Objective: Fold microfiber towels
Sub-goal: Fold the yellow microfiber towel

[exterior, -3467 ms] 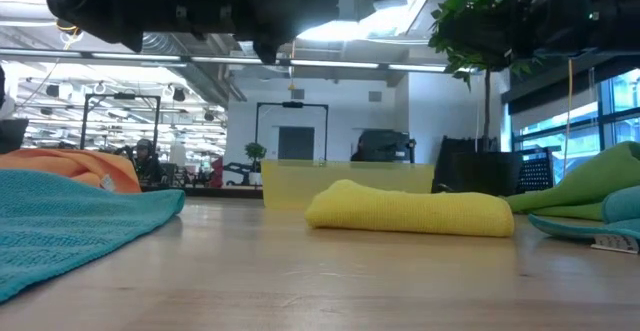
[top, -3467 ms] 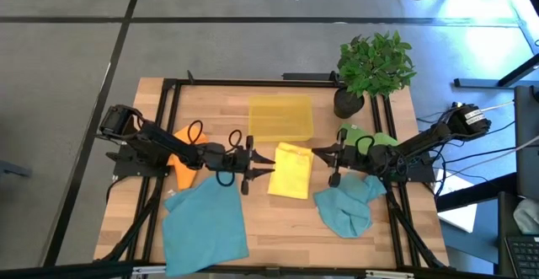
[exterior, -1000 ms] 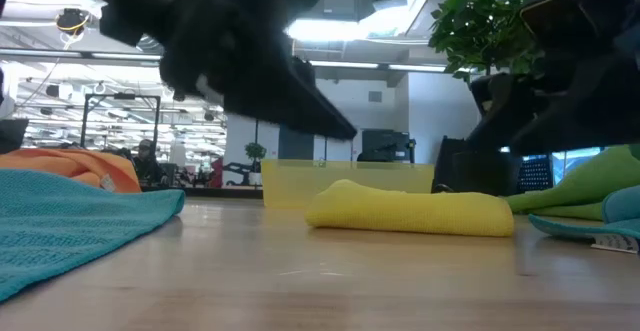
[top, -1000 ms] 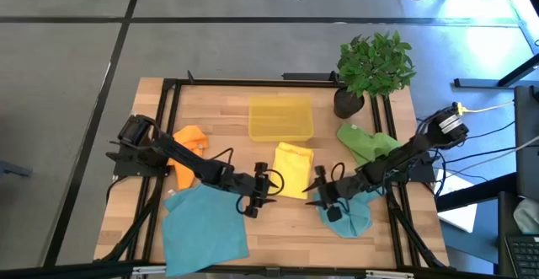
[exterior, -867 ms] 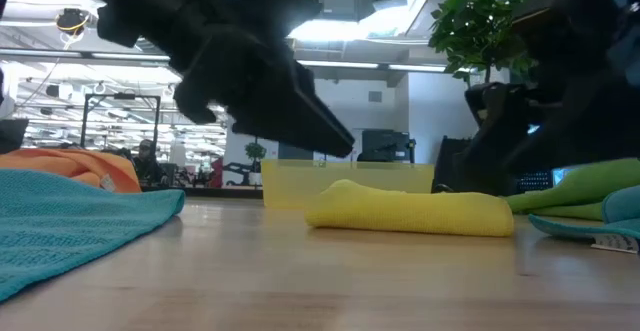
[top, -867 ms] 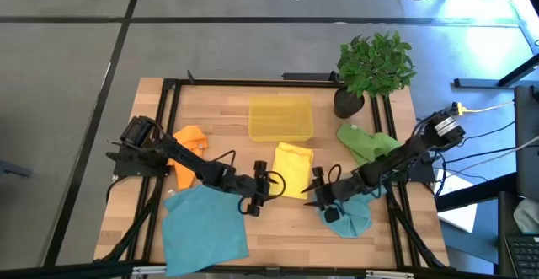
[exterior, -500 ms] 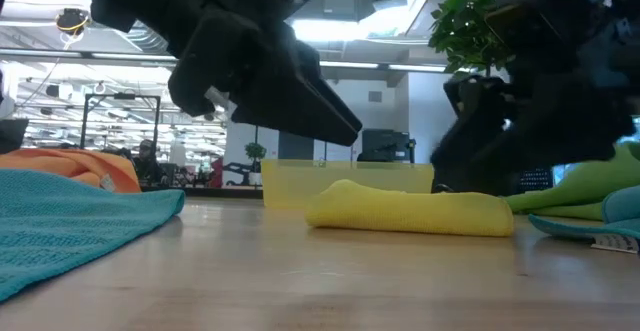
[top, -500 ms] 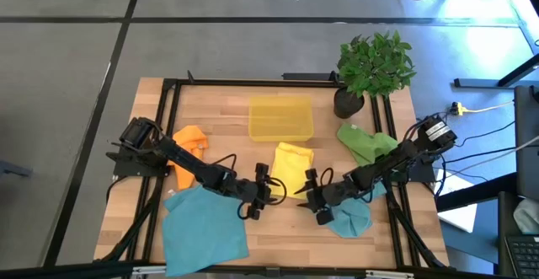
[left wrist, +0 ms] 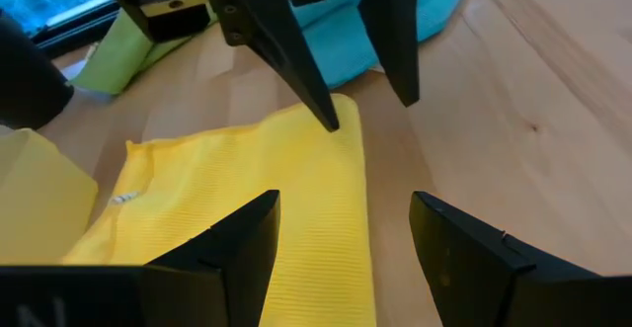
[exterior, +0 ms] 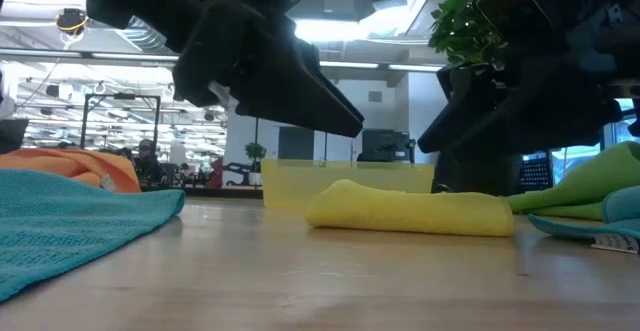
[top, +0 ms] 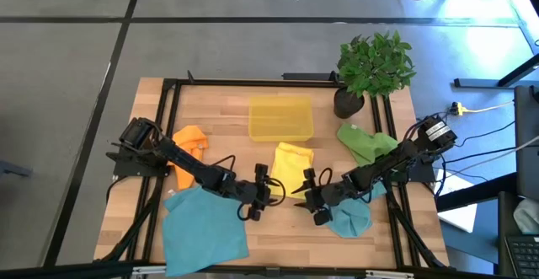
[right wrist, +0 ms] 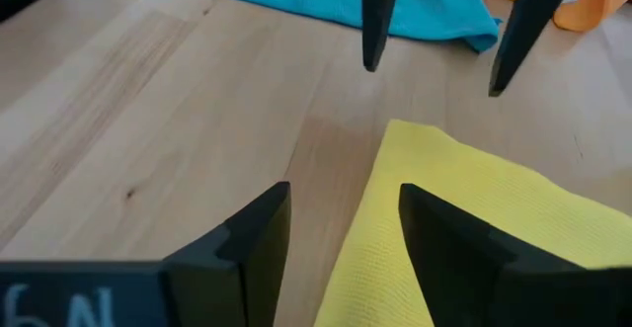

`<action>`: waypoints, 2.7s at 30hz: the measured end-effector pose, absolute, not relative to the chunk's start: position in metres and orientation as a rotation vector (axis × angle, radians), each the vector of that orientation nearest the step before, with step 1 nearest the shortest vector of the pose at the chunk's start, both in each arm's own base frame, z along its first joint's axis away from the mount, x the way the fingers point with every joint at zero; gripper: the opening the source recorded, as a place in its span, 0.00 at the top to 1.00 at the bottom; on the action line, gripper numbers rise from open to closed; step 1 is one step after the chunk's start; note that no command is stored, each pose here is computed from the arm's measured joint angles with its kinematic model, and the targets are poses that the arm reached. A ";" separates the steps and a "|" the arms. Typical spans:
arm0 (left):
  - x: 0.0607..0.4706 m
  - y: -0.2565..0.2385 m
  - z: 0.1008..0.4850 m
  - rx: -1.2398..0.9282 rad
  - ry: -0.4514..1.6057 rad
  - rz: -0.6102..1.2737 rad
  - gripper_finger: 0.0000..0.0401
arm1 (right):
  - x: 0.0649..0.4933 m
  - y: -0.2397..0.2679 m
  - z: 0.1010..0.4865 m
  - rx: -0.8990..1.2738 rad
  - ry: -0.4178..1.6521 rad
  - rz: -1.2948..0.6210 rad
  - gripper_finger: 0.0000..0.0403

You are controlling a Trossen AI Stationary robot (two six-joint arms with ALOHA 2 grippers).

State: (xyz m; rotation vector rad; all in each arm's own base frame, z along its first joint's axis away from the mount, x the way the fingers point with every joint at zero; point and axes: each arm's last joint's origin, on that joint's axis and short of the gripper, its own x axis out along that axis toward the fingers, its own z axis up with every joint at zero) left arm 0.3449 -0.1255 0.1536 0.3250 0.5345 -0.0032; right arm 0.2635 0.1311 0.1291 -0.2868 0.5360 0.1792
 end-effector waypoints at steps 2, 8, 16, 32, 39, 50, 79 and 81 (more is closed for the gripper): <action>0.345 -0.126 0.154 0.323 0.530 -0.002 0.46 | 0.264 0.131 0.129 -0.264 0.538 0.173 0.52; 0.346 -0.126 0.155 0.319 0.521 -0.002 0.46 | 0.264 0.131 0.129 -0.238 0.540 0.166 0.52; 0.346 -0.128 0.157 0.256 0.495 -0.025 0.46 | 0.264 0.131 0.129 -0.233 0.537 0.166 0.52; 0.351 -0.123 0.163 0.279 0.436 -0.034 0.46 | 0.266 0.126 0.161 -0.266 0.395 0.109 0.52; 0.360 -0.106 0.171 0.224 0.359 0.019 0.46 | 0.255 0.101 0.199 -0.204 0.369 -0.013 0.52; 0.365 -0.084 0.168 0.155 0.394 0.084 0.46 | 0.253 0.072 0.236 -0.077 0.199 -0.087 0.52; 0.365 -0.096 0.176 0.109 0.303 0.060 0.46 | 0.255 0.063 0.234 -0.081 0.211 -0.103 0.52; 0.365 -0.096 0.177 0.107 0.297 0.062 0.46 | 0.255 0.063 0.234 -0.081 0.211 -0.103 0.52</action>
